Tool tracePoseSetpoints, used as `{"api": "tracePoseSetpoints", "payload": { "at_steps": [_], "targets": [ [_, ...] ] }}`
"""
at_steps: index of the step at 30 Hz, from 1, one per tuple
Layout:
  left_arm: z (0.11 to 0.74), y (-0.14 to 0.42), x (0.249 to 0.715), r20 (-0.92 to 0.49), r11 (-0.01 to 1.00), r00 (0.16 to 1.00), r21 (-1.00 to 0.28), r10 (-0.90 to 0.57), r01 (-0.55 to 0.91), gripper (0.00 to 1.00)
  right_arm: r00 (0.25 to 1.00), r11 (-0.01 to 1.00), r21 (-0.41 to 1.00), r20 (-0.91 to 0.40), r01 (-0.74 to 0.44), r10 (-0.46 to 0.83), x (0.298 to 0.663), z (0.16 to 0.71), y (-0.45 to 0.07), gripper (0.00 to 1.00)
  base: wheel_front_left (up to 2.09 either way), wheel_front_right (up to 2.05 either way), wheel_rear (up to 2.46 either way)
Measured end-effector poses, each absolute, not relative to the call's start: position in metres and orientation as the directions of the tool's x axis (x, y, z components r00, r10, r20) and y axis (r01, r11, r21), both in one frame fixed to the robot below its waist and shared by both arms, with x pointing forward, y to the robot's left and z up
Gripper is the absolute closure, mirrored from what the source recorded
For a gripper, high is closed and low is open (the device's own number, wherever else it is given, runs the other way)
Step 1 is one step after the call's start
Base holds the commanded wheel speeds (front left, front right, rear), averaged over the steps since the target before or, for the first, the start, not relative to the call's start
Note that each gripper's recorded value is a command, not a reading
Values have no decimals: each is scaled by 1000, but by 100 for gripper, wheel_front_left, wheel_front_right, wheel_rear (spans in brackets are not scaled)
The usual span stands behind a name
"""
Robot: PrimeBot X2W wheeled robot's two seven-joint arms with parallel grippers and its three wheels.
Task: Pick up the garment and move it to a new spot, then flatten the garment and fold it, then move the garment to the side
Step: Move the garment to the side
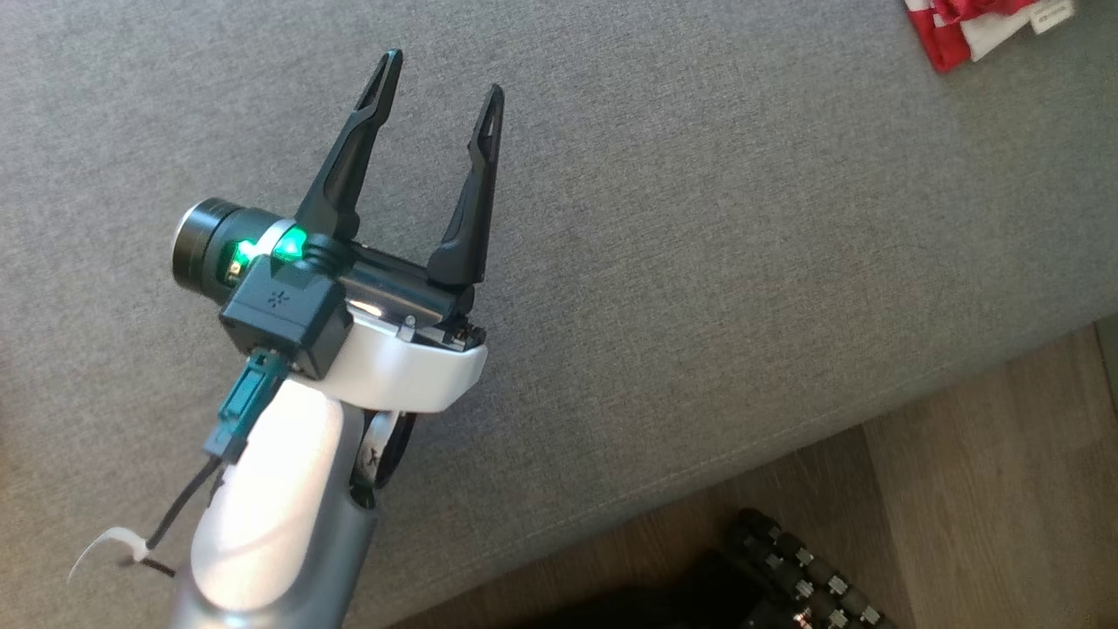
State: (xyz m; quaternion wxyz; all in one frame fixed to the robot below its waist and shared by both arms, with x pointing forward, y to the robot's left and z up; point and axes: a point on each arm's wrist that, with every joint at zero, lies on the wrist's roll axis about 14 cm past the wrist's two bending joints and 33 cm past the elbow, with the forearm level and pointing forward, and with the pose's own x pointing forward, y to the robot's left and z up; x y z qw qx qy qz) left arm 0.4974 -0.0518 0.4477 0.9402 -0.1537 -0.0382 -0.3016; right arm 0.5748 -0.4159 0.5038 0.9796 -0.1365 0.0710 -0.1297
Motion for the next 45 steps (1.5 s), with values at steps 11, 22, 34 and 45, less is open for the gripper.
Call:
{"api": "tracePoseSetpoints", "payload": {
  "at_steps": [11, 22, 34, 45],
  "targets": [
    [481, -40, 494, 201, 792, 836, -270, -510, 548, 0, 978, 945, -264, -27, 194, -209, 563, 536, -394, 0, 0, 0, 0],
    [534, 26, 473, 237, 898, 917, -230, -322, 375, 0, 997, 976, -220, 79, -8, 26, 539, 561, -296, 0, 0, 0, 0],
    [555, 101, 425, 226, 967, 969, -205, -104, 151, 0, 976, 991, 14, 175, -135, 130, 494, 560, -204, 0, 0, 0, 0],
    [547, 151, 372, 178, 974, 982, -225, 56, -14, 0, 974, 980, 123, 185, -155, 131, 435, 543, -150, 0, 0, 0, 0]
  ]
}}
